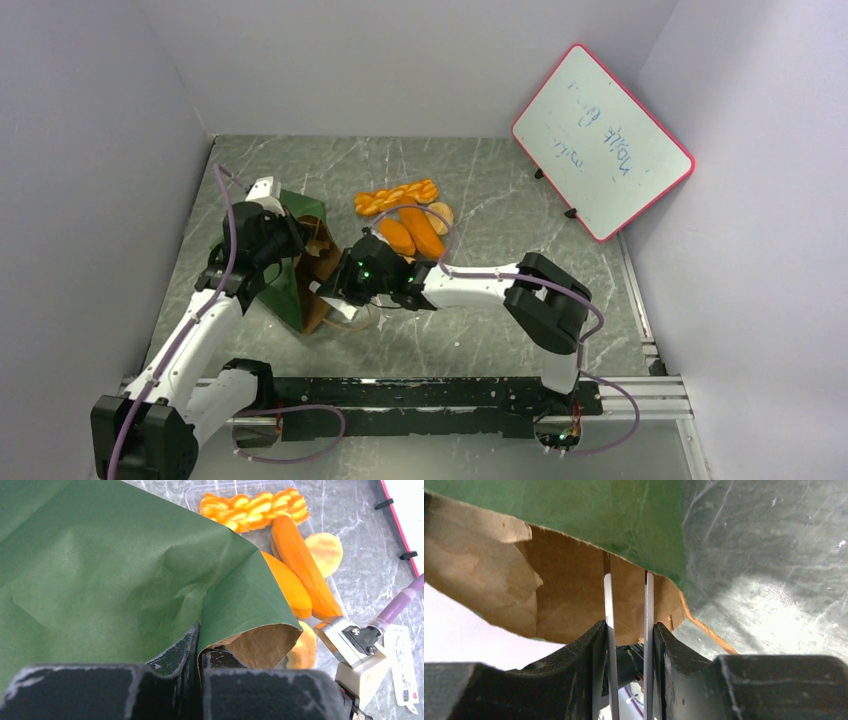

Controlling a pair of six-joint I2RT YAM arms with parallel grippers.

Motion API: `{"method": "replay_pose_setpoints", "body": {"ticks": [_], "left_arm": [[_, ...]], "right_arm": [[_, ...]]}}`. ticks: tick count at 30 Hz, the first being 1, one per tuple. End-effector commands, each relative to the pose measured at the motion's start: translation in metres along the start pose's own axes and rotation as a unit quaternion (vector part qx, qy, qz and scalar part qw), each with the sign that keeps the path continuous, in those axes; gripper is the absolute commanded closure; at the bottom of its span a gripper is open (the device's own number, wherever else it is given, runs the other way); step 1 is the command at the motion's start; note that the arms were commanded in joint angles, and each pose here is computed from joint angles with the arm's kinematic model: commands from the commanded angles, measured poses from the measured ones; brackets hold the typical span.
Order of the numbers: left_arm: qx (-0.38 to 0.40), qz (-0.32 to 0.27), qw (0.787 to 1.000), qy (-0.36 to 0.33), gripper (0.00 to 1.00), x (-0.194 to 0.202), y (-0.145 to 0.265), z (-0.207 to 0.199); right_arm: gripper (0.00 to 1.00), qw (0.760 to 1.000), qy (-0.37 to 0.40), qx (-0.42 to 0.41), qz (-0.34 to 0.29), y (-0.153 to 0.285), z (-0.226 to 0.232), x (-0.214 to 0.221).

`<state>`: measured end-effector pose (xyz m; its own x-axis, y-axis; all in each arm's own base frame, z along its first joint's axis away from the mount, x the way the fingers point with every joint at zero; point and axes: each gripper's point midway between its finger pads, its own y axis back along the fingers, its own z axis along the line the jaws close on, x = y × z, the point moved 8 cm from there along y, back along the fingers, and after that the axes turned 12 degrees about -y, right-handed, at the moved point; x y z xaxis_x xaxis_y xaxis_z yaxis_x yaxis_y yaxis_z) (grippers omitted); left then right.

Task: Take the fake bread out of the paper bag
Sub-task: Take out the fake bread from the paper bag.

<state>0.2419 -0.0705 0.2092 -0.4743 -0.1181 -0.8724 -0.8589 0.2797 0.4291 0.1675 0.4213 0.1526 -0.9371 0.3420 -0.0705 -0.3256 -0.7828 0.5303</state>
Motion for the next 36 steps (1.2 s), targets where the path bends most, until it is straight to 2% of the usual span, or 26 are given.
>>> {"method": "replay_pose_setpoints", "body": {"ticks": [1,15,33,36], "left_arm": [[-0.032,-0.028,0.999,0.005,0.93,-0.009,0.000,-0.002],[-0.058,-0.047,0.997,-0.002,0.93,0.000,-0.004,-0.011],[-0.050,-0.031,0.998,-0.016,0.93,0.001,-0.003,-0.014],[-0.051,-0.028,0.998,-0.018,0.93,0.000,-0.003,-0.014]], "right_arm": [[0.60,0.999,-0.041,0.001,0.002,-0.008,0.007,-0.007],[0.60,0.993,-0.113,0.018,0.041,-0.023,0.000,-0.009],[0.59,0.990,-0.122,0.011,0.063,-0.071,-0.019,-0.030],[0.62,0.989,-0.126,0.002,0.073,-0.074,-0.024,-0.033]]}}
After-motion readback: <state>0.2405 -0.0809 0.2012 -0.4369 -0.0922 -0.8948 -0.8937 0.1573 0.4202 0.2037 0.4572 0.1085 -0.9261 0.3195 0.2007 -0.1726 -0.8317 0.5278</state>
